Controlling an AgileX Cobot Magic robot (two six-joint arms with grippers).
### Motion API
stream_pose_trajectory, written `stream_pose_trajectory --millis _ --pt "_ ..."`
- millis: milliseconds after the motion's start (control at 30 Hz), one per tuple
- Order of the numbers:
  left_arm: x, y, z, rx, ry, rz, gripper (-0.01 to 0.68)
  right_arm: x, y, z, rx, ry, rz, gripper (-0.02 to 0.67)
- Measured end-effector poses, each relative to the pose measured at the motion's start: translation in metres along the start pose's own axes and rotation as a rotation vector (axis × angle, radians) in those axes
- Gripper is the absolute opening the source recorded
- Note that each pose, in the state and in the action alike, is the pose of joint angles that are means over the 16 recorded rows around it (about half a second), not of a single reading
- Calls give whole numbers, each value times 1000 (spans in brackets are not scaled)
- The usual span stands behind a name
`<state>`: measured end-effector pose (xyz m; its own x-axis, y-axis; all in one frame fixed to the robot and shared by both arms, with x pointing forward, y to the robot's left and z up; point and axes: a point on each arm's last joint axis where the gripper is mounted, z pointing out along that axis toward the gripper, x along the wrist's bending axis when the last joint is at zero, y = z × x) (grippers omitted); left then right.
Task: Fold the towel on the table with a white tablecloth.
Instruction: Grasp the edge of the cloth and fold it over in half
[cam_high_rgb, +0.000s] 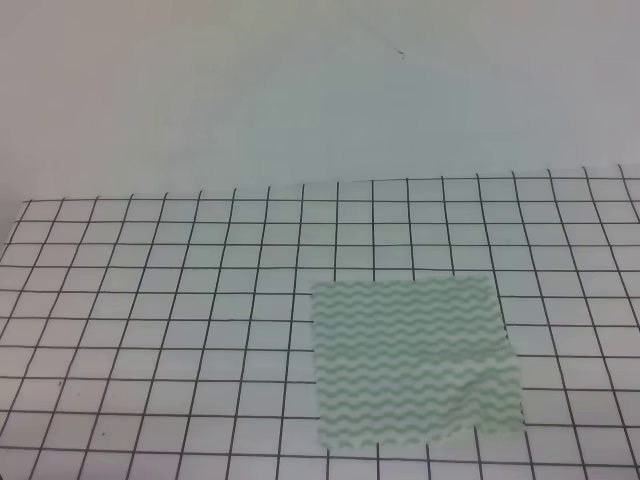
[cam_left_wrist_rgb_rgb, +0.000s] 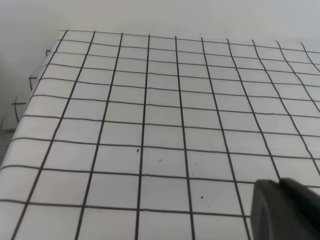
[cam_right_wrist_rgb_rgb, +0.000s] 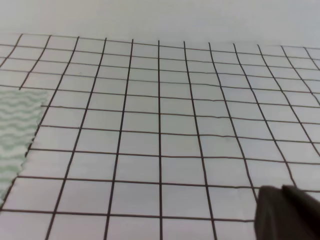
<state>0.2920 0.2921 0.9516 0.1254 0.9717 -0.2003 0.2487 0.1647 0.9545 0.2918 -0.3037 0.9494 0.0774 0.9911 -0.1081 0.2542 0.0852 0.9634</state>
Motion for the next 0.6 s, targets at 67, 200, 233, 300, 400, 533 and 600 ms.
stream_pose_trajectory --millis 67,200,233,300,400,533,600 --pt "0 0 0 1 1 0 0 0 0 0 0 0 0 -3" --pt "0 0 0 0 0 0 0 0 0 0 0 0 0 -3" --pt "0 0 0 0 0 1 0 0 0 0 0 0 0 -3" --pt "0 0 0 1 1 1 0 0 0 0 0 0 0 -3" --pt "0 0 0 1 1 1 0 0 0 0 0 0 0 -3" --pt "0 0 0 0 0 1 0 0 0 0 0 0 0 -3" --pt "0 0 0 -1 0 1 0 0 0 0 0 0 0 -3"
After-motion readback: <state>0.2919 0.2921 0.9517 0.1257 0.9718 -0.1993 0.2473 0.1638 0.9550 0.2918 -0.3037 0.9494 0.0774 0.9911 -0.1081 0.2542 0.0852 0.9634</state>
